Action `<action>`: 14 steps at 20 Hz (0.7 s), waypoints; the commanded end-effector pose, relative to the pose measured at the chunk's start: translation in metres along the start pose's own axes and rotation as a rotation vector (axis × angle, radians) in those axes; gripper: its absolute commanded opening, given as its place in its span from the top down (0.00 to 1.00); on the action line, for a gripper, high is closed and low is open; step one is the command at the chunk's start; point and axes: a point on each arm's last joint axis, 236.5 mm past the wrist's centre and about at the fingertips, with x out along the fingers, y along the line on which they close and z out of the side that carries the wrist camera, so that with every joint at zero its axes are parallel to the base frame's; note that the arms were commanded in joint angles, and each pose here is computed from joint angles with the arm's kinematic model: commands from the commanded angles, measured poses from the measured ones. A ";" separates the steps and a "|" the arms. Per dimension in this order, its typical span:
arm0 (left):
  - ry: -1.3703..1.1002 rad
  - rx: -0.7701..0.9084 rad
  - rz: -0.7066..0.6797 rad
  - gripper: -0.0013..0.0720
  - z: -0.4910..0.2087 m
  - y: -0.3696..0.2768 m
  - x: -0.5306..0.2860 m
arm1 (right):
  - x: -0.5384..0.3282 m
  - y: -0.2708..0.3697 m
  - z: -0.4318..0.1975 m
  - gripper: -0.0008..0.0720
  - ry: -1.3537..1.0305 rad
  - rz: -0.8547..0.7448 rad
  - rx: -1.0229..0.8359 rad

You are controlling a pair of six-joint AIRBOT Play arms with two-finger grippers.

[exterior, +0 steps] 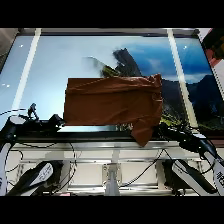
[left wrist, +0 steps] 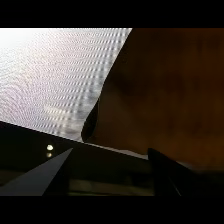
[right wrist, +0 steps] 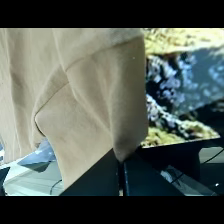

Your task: Fold the clothes and pants, and hang the long-sleeved shirts on hangers.

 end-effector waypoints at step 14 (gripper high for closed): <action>-0.045 -0.006 -0.103 0.57 0.018 -0.025 0.023 | 0.000 0.002 -0.001 0.97 0.006 0.008 -0.001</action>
